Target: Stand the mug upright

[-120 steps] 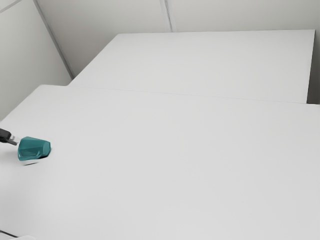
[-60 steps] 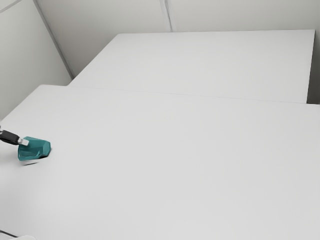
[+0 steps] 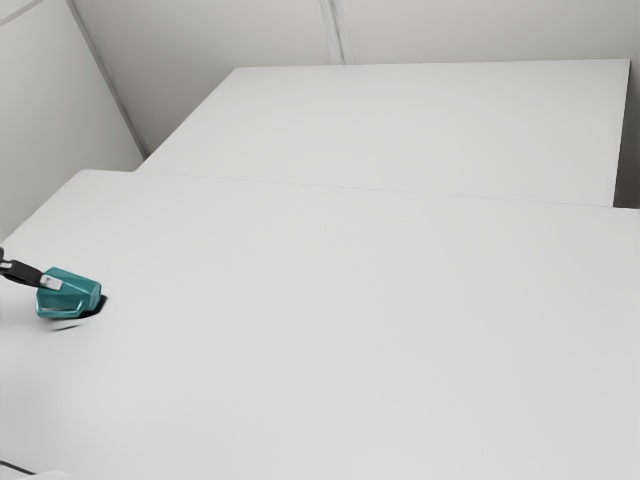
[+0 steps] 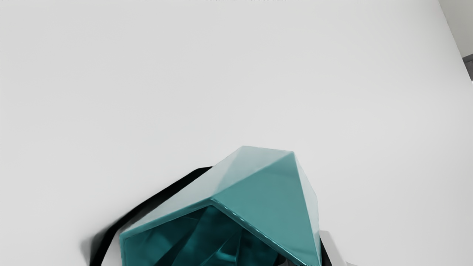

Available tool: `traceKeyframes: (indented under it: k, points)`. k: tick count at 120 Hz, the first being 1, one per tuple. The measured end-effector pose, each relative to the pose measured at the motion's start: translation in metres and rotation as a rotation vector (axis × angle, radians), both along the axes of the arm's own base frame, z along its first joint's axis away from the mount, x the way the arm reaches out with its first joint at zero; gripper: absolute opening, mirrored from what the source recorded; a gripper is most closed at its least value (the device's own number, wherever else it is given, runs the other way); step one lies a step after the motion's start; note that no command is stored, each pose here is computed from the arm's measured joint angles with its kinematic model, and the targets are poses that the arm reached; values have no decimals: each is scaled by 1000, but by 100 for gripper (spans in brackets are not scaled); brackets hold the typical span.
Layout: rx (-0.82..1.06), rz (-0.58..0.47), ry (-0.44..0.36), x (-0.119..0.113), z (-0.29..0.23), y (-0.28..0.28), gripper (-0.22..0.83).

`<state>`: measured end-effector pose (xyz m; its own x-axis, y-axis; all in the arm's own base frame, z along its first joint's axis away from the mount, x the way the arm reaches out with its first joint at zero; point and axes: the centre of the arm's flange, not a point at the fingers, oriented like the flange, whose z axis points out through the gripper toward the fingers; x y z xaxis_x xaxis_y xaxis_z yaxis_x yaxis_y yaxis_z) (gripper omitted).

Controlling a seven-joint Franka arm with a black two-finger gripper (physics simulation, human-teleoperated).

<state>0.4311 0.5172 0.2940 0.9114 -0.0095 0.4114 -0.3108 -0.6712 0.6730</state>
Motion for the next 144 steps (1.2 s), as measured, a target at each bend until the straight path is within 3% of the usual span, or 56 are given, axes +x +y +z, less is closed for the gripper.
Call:
traceKeyframes:
  k: [48, 76, 96, 144]
  points:
    - [20, -3, -52, 7, 29, -11, -15]
    - [111, -38, -104, 25, 65, -60, -15]
    - [249, -145, -123, 50, 98, -132, -15]
    - [725, -421, -40, 81, 125, -355, -15]
